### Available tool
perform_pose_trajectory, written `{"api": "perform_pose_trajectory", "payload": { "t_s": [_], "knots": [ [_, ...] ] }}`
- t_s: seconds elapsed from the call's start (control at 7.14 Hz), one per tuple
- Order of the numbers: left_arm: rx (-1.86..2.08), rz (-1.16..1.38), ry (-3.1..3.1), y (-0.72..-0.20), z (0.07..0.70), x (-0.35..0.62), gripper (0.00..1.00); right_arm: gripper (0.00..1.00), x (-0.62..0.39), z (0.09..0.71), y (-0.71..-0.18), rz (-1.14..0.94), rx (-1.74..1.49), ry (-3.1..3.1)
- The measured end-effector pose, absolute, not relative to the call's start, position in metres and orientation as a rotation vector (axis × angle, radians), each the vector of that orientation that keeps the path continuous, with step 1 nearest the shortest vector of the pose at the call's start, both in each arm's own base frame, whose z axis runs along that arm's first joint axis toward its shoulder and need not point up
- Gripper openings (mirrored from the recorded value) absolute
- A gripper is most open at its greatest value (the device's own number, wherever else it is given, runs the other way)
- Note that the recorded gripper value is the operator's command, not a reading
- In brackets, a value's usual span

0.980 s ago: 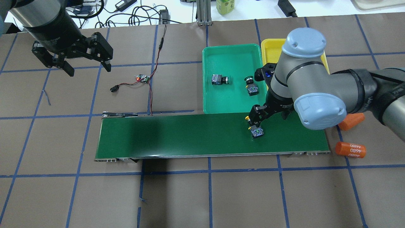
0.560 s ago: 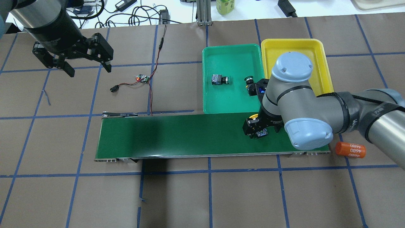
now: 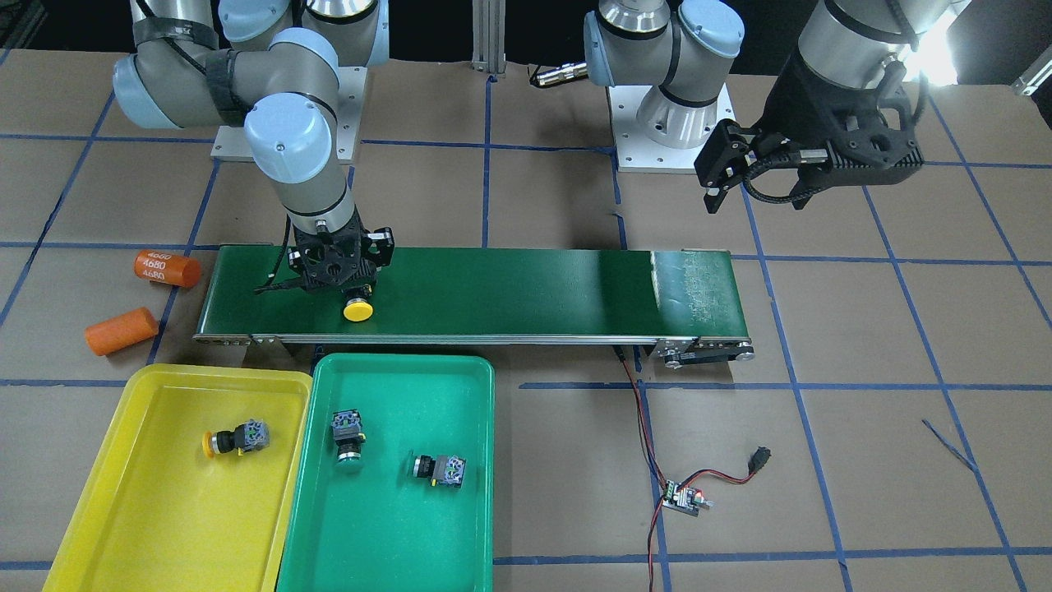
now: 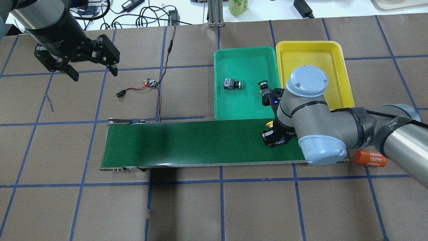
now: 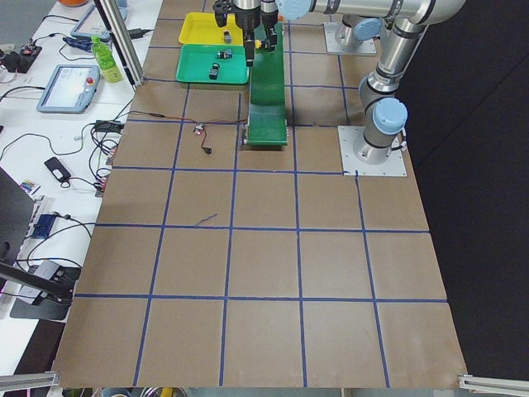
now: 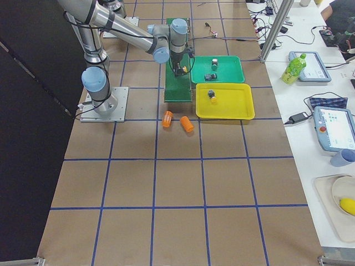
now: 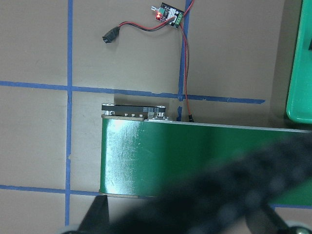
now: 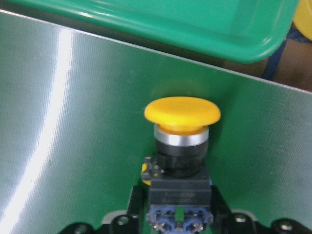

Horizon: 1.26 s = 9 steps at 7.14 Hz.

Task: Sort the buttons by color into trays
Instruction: 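Carry the yellow button into the yellow tray and release it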

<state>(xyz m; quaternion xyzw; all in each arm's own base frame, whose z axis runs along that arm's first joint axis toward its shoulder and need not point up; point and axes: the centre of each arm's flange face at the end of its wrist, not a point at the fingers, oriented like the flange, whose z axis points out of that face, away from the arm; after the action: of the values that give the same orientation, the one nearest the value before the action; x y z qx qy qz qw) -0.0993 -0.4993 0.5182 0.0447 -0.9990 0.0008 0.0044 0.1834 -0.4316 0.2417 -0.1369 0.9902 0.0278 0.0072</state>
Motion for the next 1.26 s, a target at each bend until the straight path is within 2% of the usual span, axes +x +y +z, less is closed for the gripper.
{"api": "perform_pose_trajectory", "payload": {
  "t_s": [0.56, 0.84, 1.12, 1.26],
  "knots": [
    [0.140, 0.006, -3.130, -0.500, 0.519, -0.099, 1.00, 0.13, 0.178, 0.286, -0.486, 0.106, -0.464, 3.129],
    [0.140, 0.006, -3.129, -0.500, 0.519, -0.099, 1.00, 0.31, 0.132, 0.287, -0.540, 0.154, -0.515, 3.120],
    [0.140, 0.008, -3.128, -0.500, 0.520, -0.099, 1.00, 0.29, 0.041, 0.282, -0.588, 0.135, -0.424, 3.125],
    [0.140, 0.008, -3.128, -0.500, 0.520, -0.099, 1.00, 0.34, 0.009, 0.275, -0.607, 0.134, -0.389, 3.126]
  ]
}}
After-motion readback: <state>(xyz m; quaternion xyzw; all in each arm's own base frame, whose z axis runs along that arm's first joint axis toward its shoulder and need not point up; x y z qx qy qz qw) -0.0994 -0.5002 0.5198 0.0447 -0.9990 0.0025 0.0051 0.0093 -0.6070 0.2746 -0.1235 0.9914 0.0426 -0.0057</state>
